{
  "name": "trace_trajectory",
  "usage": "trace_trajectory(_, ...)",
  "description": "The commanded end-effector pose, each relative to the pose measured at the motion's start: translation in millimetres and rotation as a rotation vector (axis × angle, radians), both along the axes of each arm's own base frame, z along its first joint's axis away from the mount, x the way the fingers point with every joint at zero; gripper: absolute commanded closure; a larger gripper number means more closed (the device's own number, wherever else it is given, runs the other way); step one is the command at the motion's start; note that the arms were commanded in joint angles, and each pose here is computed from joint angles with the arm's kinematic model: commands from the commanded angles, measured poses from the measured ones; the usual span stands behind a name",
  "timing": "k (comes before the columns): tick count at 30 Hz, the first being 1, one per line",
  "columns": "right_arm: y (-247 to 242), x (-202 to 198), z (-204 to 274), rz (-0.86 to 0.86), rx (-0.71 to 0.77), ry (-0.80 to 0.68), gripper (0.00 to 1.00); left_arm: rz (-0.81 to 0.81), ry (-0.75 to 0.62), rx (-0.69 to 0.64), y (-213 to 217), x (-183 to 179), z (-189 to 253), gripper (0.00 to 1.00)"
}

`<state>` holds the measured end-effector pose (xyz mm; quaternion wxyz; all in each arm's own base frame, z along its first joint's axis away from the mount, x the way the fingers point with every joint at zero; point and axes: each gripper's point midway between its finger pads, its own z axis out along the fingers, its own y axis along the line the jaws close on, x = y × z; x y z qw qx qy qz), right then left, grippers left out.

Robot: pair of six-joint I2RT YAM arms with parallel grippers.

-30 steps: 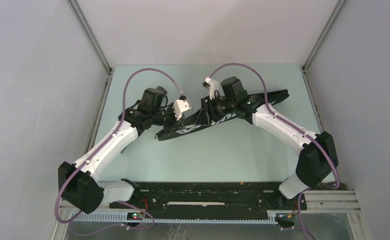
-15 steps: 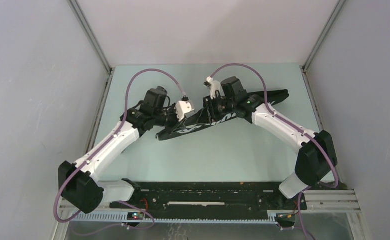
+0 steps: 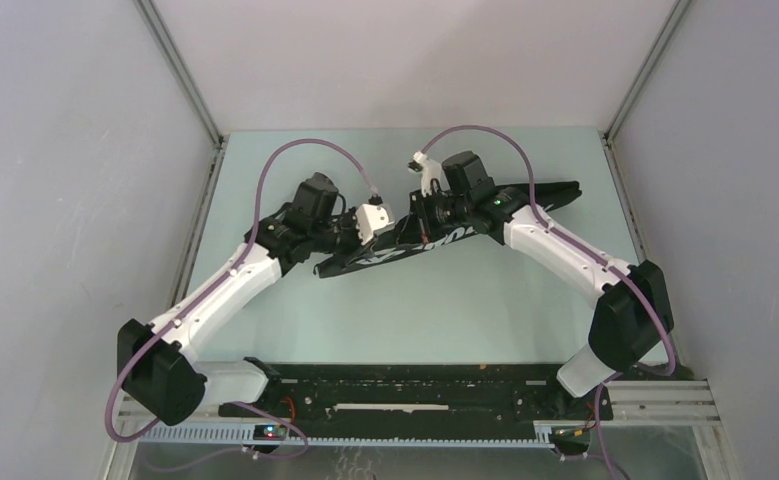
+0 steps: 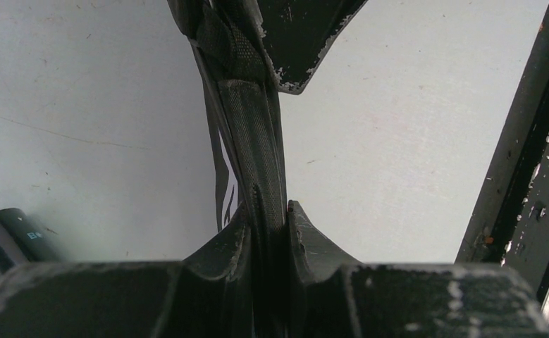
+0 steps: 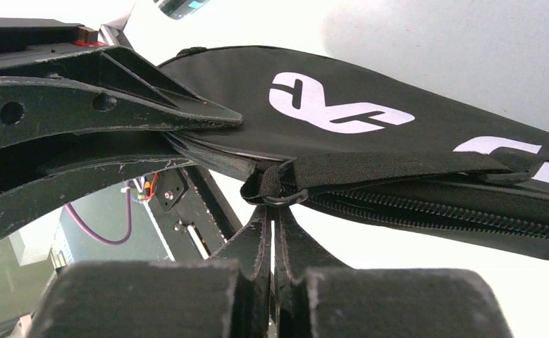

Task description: Pack up the badminton gear

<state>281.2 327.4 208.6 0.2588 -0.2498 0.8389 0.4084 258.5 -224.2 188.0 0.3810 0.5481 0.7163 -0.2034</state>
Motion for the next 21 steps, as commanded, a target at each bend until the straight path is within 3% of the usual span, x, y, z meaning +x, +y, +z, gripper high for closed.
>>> trace_trajectory(1, -7, 21, 41, -0.038, 0.057, -0.128, 1.0, -0.06, -0.022, -0.039, -14, -3, 6, 1.0)
trace_trajectory(21, -104, 64, 23, -0.225, -0.226, -0.267, 1.0, -0.003, -0.119, 0.058, 9, 10, 7, 1.0)
